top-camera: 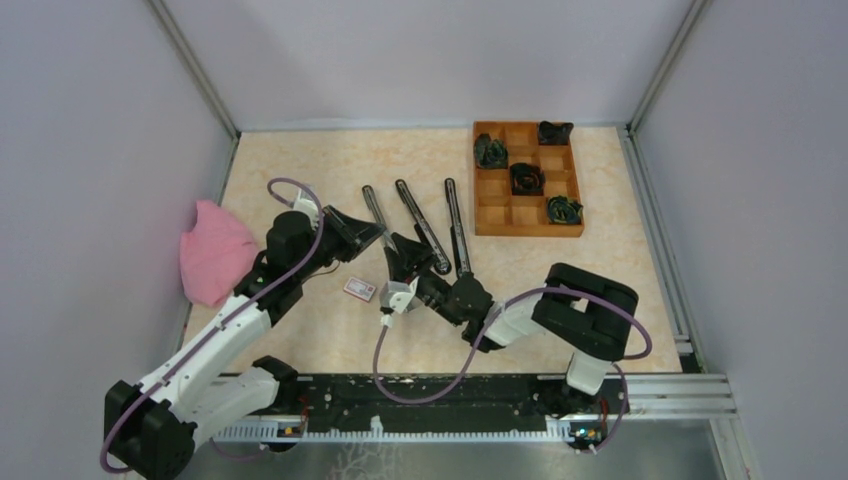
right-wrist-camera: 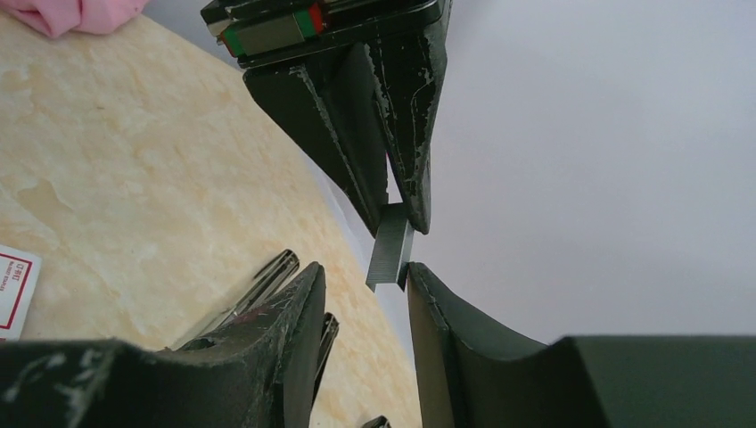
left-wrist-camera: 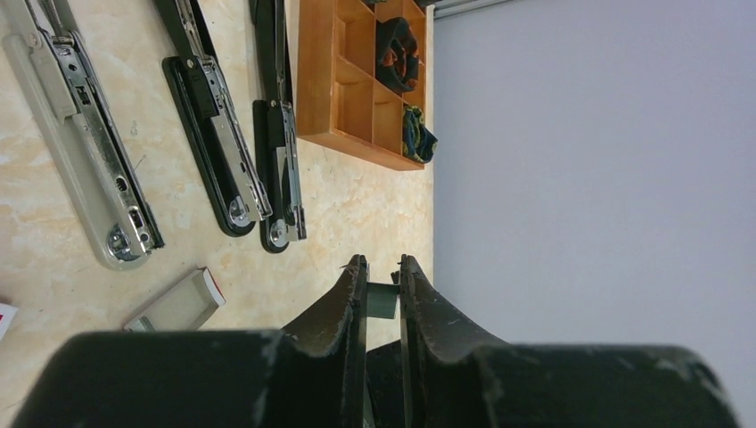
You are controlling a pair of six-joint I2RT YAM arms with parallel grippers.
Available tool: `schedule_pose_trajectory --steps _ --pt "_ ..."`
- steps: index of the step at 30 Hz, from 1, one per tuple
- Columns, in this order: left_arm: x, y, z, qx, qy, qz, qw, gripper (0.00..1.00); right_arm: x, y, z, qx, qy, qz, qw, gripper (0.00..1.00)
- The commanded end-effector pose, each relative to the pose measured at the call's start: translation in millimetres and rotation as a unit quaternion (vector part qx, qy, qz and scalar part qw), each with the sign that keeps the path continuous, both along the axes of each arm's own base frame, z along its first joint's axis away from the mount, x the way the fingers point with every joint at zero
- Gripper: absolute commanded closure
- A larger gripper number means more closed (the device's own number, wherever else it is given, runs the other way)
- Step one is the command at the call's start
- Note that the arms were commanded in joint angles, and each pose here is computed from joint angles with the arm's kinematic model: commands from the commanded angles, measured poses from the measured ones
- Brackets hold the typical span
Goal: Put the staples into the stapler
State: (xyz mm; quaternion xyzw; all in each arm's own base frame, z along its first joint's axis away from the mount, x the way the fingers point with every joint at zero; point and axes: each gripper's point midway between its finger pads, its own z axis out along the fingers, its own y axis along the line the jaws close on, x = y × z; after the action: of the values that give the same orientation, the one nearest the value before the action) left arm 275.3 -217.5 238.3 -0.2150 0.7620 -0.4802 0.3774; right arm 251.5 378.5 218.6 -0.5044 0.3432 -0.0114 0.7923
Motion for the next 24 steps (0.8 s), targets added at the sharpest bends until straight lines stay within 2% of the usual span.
schedule_pose_trajectory --steps 1,8,18,24 --pt "1.9 -2.9 12.8 -0.012 -0.01 0.001 1.0 0.81 3.9 4.7 22.7 0.037 -0.02 -0.013 0.999 0.61" --pt "1.1 -4.4 9.7 -0.012 -0.005 -0.002 1.0 0.81 7.2 4.1 20.3 0.039 -0.025 -0.025 0.999 0.67" --pt "1.8 -5.8 1.5 -0.008 0.006 -0.002 1.0 0.79 3.3 3.0 22.3 0.05 -0.022 -0.027 0.998 0.91" --pt "2.1 -3.6 1.0 -0.005 0.003 0.002 1.0 0.74 3.2 -3.9 17.9 0.063 0.021 -0.029 0.997 1.0"
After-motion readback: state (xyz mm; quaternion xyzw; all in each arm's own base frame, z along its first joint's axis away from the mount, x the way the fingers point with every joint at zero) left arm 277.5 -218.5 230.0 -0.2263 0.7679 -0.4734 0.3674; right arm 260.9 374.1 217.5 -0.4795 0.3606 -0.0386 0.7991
